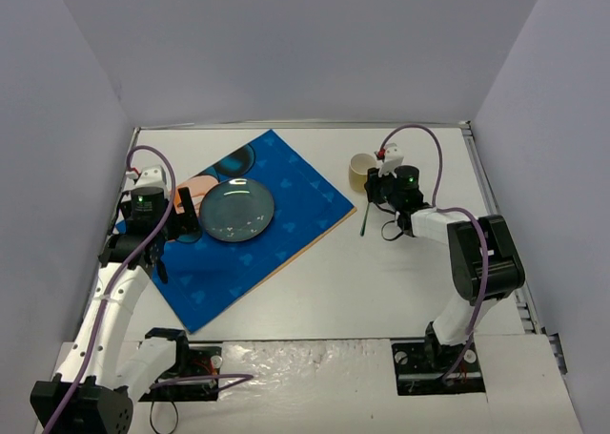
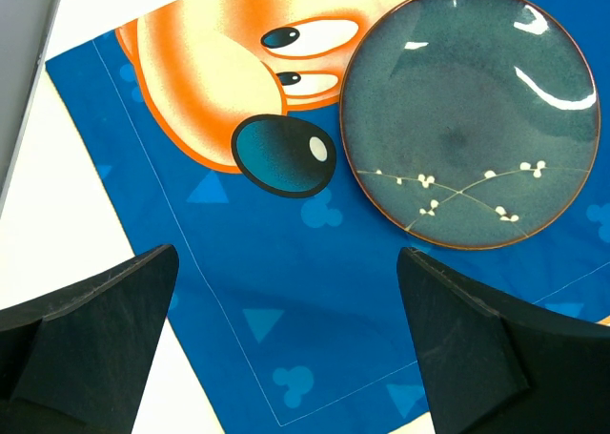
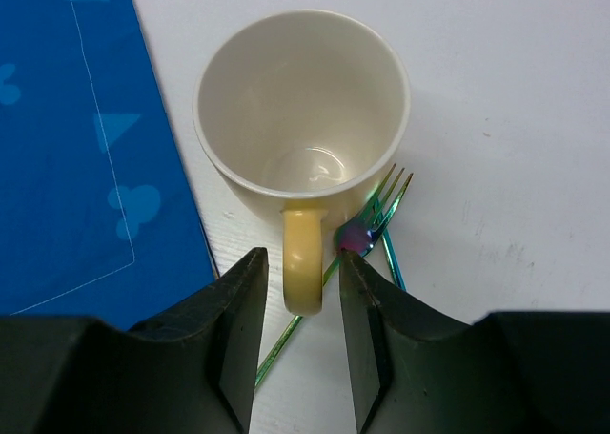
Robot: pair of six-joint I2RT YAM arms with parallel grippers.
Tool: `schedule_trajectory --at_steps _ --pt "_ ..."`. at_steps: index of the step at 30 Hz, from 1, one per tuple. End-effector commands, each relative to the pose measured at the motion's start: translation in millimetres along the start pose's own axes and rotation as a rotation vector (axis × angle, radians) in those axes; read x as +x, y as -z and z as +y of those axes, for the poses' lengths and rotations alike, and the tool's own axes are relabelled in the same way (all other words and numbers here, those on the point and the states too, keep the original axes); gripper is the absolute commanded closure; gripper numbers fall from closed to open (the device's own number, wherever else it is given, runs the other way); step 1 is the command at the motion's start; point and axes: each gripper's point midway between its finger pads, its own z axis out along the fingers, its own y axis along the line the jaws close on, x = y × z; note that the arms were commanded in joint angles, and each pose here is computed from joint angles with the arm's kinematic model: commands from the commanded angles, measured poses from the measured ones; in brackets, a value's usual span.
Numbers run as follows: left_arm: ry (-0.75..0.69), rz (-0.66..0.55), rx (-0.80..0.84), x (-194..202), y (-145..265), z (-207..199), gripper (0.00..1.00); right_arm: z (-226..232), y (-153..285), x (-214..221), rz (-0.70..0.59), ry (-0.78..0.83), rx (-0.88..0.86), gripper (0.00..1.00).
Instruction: Set the dinner table for one person
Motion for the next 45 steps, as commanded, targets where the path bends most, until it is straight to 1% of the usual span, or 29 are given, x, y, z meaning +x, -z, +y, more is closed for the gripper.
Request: schedule_trajectory --at_steps 1,5,14,17,22,24,27,30,34,41,45 --pt "0.001 -0.057 -0.004 -18.0 2.7 0.9 0.03 -4.4 -3.9 -48.6 -0.125 0.004 0.005 0.68" --pt "0.0 -0.058 -0.004 -18.4 2.6 0.9 0.03 -4.9 -5.9 -49.0 -0.121 0.002 0.01 0.69" --pt "0.0 -0.062 -0.006 -18.7 4.2 1.8 0.03 -6.3 -9.9 -47.1 -0.104 -0.002 0.014 0.79" --pt "0.001 -0.062 -0.005 -18.3 4.3 1.6 0.03 -5.8 -10.2 -45.6 -0.097 -0.002 0.011 0.81" --pt "0.001 -0.061 -0.005 -18.1 4.3 1.6 0.03 -5.9 -10.7 -45.7 -0.094 0.0 0.01 0.97" --pt "-0.001 -0.062 -0.005 -18.3 4.7 1.7 0.03 -6.4 -10.2 -47.0 -0.099 0.007 0.01 1.0" --pt "0.0 -0.065 -0.004 -18.6 4.8 1.6 0.03 -6.9 -8.3 -52.0 -0.107 0.017 0.014 1.0" --pt "0.0 -0.065 -0.004 -18.9 4.6 1.5 0.03 -8.8 -2.7 -66.8 -0.132 0.046 0.024 1.0" --pt "0.0 -0.063 -0.005 -18.7 4.2 1.5 0.03 -11.3 9.3 -104.6 -0.21 0.073 0.043 1.0" --pt "0.001 -0.064 -0.009 -18.7 4.0 2.2 0.03 -4.3 22.0 -149.1 -0.314 0.098 0.01 1.0" --pt "0.001 -0.066 -0.009 -18.7 4.0 2.3 0.03 -0.2 25.5 -165.2 -0.358 0.1 -0.01 1.0"
